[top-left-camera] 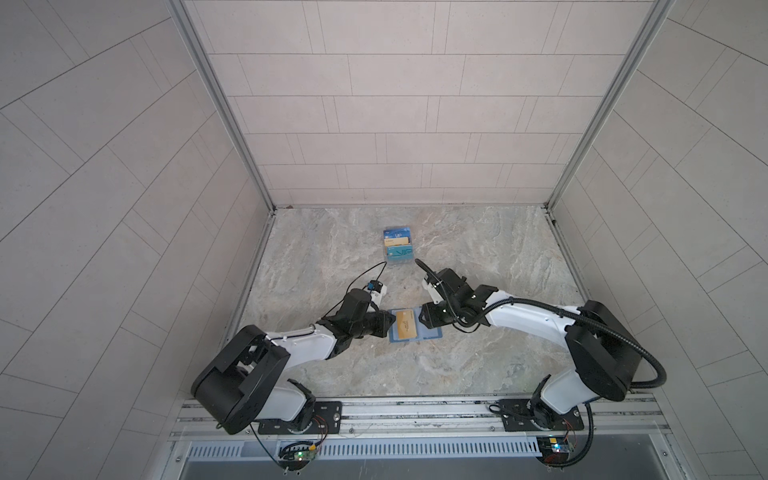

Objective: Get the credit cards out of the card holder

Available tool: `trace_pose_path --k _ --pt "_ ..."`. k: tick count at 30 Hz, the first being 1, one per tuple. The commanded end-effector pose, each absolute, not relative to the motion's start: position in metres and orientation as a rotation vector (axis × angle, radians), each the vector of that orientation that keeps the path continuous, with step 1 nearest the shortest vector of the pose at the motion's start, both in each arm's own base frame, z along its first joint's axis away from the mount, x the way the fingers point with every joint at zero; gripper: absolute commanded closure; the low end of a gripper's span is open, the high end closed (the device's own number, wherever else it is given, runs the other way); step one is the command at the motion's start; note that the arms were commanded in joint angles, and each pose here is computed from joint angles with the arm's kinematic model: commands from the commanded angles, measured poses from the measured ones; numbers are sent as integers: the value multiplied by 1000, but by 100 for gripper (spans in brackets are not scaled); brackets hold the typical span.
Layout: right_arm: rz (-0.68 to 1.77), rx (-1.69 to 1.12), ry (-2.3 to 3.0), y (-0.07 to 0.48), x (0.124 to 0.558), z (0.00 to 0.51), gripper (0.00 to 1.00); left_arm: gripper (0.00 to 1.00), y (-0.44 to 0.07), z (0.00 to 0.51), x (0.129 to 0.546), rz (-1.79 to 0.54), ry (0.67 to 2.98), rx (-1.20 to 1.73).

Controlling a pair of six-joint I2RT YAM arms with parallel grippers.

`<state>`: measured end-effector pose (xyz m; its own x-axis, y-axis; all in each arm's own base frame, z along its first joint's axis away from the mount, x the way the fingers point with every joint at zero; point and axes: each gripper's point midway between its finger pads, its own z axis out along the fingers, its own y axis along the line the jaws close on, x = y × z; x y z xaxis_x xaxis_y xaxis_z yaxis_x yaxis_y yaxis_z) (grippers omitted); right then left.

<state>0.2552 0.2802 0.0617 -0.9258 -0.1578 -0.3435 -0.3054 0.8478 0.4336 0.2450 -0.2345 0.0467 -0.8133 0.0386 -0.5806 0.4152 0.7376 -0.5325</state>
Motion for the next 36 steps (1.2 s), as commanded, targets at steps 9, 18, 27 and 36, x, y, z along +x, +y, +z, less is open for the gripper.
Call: trace_pose_path --k 9,18,27,36 --pt "942 -298 2733 307 261 52 63 90 -246 42 239 -983 2379 378" --pt "986 -259 2760 305 263 39 66 94 -240 27 238 -915 2406 335" --pt "1046 -229 2770 307 263 31 70 94 -231 12 231 -869 2455 318" --pt "1095 -206 2768 307 262 30 72 94 -234 4 226 -844 2474 337"
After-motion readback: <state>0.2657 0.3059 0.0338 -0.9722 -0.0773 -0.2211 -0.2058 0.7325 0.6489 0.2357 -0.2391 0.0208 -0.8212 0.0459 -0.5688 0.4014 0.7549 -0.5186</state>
